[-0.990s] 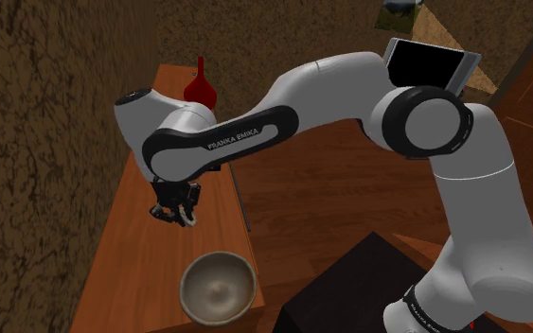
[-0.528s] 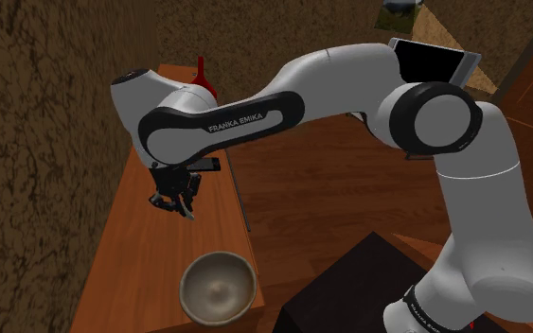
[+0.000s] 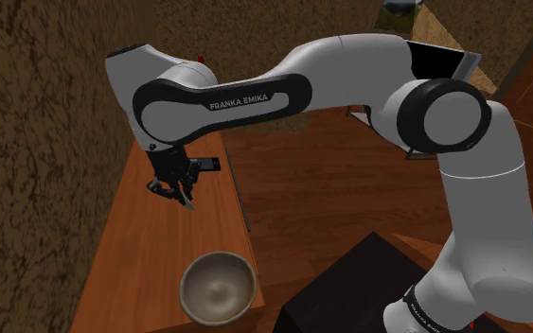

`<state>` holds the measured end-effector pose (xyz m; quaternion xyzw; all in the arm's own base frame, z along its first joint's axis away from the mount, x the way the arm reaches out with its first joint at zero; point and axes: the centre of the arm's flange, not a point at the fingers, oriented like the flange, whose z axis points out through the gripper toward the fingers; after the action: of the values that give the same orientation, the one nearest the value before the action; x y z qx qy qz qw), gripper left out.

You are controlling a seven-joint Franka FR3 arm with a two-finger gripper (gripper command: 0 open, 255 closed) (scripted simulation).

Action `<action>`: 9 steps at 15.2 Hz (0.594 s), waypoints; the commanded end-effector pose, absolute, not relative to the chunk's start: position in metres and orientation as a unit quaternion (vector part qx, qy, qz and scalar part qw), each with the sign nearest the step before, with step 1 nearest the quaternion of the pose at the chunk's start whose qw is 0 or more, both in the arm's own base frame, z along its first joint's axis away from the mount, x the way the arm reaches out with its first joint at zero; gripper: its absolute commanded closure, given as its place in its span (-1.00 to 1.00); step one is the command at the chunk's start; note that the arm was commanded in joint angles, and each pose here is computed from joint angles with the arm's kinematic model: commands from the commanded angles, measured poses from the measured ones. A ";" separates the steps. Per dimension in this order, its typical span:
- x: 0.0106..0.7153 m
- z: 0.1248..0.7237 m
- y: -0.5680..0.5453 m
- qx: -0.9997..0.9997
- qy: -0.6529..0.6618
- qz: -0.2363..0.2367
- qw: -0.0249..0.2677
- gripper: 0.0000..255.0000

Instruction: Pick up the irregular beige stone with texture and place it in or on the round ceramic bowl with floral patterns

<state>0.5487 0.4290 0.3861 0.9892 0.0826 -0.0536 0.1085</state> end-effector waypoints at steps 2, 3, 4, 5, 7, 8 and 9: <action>0.536 0.396 0.430 0.989 0.083 -0.054 0.109 1.00; 0.523 0.396 0.431 0.989 0.083 -0.054 0.109 1.00; 0.510 0.396 0.432 0.989 0.083 -0.054 0.109 1.00; 0.497 0.396 0.433 0.989 0.083 -0.054 0.109 1.00; 0.470 0.396 0.435 0.989 0.083 -0.054 0.109 1.00; 0.457 0.396 0.436 0.989 0.083 -0.054 0.109 1.00; 0.444 0.396 0.437 0.989 0.083 -0.054 0.109 1.00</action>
<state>0.4557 0.4362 0.3973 0.9892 0.0831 -0.0537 0.1081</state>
